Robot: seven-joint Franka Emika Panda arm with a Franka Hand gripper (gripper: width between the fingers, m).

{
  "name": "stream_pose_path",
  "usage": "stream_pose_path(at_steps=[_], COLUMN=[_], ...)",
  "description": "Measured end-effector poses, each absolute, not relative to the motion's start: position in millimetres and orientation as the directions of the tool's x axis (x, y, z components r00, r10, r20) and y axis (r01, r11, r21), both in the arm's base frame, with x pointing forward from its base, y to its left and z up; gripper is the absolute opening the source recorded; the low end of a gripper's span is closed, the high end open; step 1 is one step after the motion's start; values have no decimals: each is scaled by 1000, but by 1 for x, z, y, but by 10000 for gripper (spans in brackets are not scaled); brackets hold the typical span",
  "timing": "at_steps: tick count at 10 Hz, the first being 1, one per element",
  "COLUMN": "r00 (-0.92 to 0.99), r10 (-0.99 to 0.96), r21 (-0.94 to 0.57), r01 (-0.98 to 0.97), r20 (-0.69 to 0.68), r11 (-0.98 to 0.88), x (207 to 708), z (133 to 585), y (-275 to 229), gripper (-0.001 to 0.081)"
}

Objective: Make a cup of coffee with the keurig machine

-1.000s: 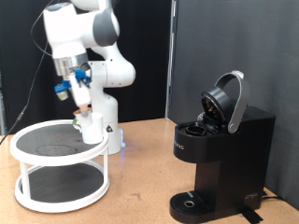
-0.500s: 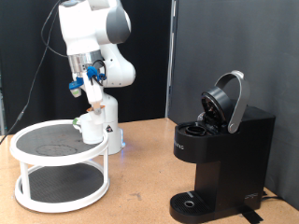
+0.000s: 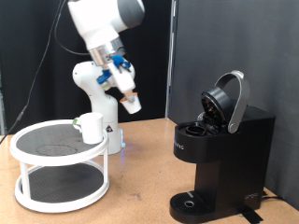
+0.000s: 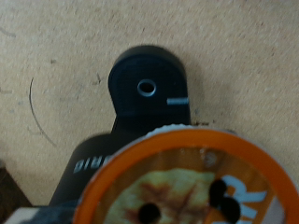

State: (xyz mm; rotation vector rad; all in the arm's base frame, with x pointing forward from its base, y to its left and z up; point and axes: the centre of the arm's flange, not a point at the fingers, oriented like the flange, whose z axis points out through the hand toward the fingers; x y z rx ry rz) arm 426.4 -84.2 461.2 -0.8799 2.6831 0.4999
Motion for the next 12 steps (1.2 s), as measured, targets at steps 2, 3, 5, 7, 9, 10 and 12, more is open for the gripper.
stream_pose_path(at_steps=[2, 3, 5, 7, 9, 10, 12], r00=[-788, -786, -794, -797, -780, -768, -746], r10=[-498, -502, -449, -397, -384, -387, -408], r21=[228, 228, 283, 336, 359, 360, 356], r01=[-593, -596, -579, -567, -585, -599, -630], r20=[-361, -361, -411, -456, -494, -510, -527], r11=[772, 770, 764, 752, 727, 715, 690], x=[438, 437, 439, 449, 466, 473, 483], z=[469, 468, 467, 473, 485, 492, 507], y=[-67, -67, -65, -54, -33, -22, -3], gripper=[368, 368, 368, 368, 368, 368, 368])
